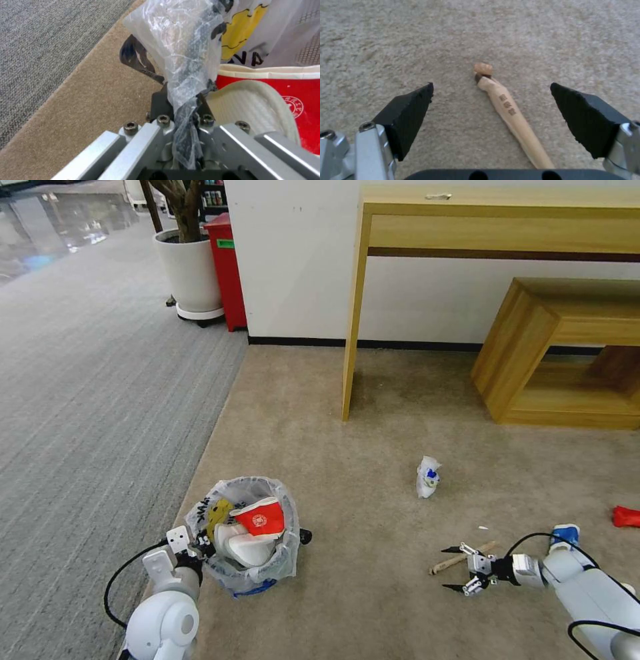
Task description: Pick up the trash bin and place the garbage on the floor into it.
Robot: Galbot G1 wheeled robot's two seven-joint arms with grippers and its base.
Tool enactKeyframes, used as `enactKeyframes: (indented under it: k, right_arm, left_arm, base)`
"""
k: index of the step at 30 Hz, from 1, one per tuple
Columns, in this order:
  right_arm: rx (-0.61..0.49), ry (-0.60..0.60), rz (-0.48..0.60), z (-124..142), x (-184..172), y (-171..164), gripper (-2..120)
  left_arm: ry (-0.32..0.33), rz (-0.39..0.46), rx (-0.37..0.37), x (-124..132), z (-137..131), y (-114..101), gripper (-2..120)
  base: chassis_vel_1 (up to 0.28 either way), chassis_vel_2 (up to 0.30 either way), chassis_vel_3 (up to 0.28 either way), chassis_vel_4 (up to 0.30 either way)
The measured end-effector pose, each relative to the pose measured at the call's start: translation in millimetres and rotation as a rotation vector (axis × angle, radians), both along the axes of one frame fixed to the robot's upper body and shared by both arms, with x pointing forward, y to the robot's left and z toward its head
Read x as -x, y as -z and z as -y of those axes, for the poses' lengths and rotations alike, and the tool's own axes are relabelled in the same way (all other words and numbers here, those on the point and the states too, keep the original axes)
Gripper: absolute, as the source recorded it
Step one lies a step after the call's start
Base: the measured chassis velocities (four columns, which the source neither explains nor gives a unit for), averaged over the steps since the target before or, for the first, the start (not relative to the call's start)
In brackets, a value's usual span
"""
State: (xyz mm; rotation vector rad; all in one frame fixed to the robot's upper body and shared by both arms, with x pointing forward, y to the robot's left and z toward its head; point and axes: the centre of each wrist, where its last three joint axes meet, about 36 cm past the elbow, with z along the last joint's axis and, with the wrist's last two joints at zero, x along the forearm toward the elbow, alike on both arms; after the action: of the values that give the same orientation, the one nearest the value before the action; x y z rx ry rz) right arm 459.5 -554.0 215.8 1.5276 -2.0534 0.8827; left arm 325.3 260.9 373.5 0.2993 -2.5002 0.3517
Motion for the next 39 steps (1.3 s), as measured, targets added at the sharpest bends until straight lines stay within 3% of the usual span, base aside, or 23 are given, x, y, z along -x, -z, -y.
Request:
enactKeyframes:
  k: [18, 39]
  right_arm:
    - [0.012, -0.001, -0.027, -13, 6, 17, 90]
    - [0.062, 0.031, 0.062, -23, -14, 12, 88]
  left_arm:
    - [0.004, 0.003, 0.0, -2, -2, -4, 0]
    - [0.002, 0.006, 0.007, 0, -1, -2, 0]
  base:
    - [0.0, 0.0, 0.0, 0.0]
    - [0.0, 0.0, 0.0, 0.0]
